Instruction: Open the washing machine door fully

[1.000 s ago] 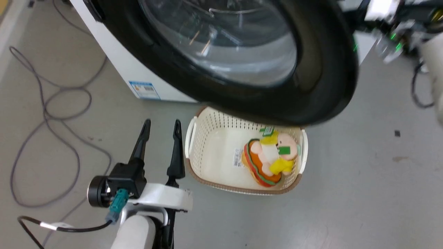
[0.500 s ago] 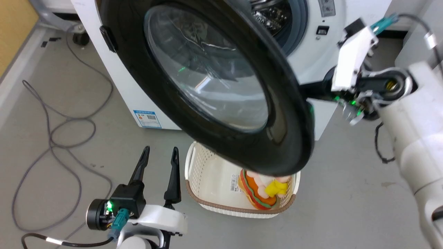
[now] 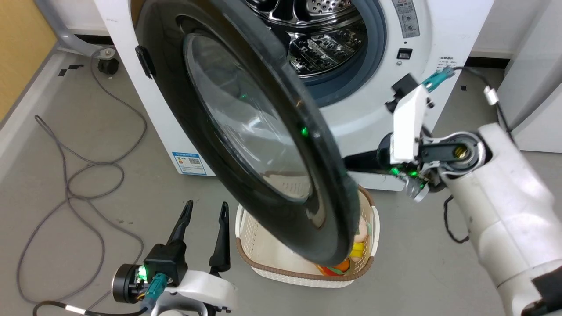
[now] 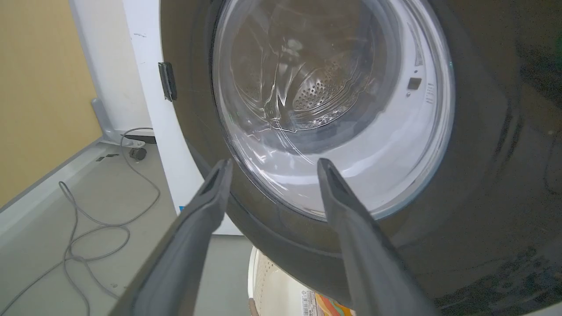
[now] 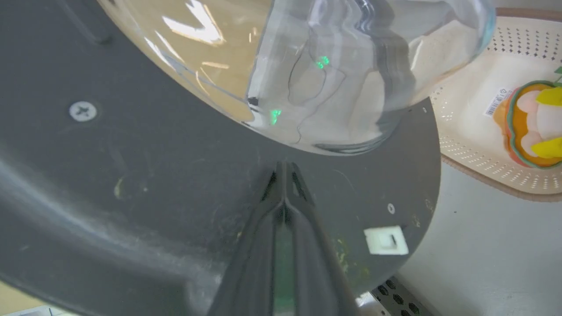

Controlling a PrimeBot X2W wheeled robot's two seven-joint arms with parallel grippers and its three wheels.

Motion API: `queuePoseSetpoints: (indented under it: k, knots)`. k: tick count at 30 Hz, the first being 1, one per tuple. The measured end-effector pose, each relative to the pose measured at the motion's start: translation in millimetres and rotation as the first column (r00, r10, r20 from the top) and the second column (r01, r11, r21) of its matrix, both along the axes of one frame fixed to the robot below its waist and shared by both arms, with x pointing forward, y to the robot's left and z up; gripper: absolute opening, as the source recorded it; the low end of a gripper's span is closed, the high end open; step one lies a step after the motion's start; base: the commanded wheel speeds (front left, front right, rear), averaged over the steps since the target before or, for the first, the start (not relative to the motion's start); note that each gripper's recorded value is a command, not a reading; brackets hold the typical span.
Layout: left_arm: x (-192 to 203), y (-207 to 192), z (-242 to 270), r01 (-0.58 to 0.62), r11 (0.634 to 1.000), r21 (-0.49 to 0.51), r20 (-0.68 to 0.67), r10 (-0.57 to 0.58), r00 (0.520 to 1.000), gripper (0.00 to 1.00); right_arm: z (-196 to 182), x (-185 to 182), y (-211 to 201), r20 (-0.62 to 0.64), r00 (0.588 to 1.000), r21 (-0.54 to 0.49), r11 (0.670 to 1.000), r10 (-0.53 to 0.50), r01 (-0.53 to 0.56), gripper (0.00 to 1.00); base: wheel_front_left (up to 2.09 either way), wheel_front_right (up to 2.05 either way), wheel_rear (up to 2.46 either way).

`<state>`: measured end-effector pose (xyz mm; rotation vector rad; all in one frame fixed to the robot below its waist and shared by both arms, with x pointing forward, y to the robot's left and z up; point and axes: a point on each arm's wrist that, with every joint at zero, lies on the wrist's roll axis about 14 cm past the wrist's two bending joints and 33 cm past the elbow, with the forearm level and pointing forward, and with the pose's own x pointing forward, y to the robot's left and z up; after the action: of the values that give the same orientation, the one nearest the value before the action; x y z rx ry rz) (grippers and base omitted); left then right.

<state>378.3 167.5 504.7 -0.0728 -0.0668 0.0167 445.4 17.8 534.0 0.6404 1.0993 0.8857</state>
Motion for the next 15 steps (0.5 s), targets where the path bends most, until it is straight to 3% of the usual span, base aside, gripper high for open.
queuePoseSetpoints:
  k: [15]
  knots:
    - [-6, 1, -6, -0.004, 1.000, 0.002, -0.021, 0.004, 1.000, 1.00, -3, -46, 29, -0.035, 0.990, 0.088, 0.987, 0.140, -0.137, 0.00, 0.00, 0.00, 0.00]
